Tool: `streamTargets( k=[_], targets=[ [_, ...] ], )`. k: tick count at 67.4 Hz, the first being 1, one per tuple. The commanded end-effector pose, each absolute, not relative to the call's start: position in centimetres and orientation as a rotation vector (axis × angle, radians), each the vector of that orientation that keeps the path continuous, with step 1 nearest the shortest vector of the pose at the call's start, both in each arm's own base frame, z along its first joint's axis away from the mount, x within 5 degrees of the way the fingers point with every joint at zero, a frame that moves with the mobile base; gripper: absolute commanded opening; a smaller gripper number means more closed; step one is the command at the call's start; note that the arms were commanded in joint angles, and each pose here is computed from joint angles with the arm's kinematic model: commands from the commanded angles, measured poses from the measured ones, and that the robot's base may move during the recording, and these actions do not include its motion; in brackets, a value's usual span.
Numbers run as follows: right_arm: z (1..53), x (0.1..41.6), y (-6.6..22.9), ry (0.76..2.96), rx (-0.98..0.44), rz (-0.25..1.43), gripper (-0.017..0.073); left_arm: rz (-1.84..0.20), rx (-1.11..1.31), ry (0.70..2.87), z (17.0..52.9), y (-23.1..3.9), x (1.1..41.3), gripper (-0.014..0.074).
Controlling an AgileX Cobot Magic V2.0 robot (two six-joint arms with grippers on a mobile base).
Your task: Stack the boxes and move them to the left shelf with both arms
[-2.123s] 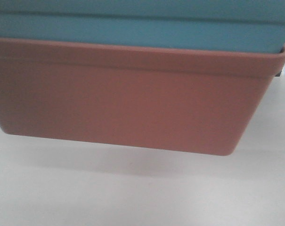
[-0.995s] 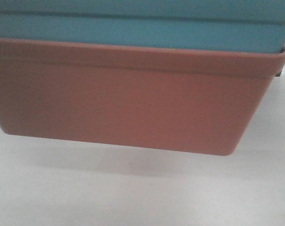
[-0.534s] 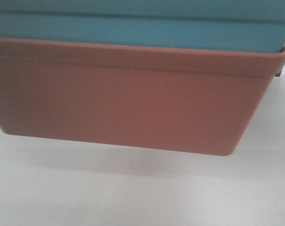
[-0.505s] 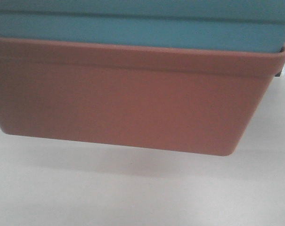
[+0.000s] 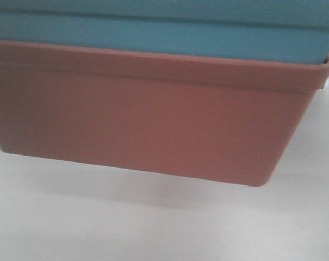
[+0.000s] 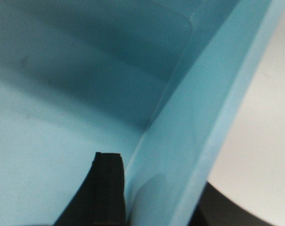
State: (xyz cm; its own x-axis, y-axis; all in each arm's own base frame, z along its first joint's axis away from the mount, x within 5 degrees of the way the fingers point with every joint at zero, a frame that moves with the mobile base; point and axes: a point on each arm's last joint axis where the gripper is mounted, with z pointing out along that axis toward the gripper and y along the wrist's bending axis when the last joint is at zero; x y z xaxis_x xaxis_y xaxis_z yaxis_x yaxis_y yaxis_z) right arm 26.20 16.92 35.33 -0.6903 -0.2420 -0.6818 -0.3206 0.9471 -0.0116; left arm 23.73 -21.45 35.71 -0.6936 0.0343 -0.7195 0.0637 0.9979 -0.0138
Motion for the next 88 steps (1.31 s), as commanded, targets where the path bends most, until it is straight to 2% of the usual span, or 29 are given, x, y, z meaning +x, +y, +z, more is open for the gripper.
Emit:
streamTargets(
  k=[1,18,38,88],
  targets=[
    [39.4,25.3,18.9,2.121,-0.442,0.335,0.0056,-0.315,0.167,2.155,38.9,-23.3,23.3,-0.0008],
    [39.3,26.2,19.9,2.171,-0.388,0.35,0.0056,-0.319,0.166,2.185,37.8,-24.1,23.7,-0.0008],
    [39.1,25.3,21.6,2.163,-0.452,0.38,0.0056,-0.353,0.178,2.166,37.7,-24.6,23.9,-0.0008],
    [39.1,25.2,21.6,2.171,-0.455,0.375,0.0056,-0.332,0.19,2.154,37.7,-24.6,24.1,-0.0008]
  ],
)
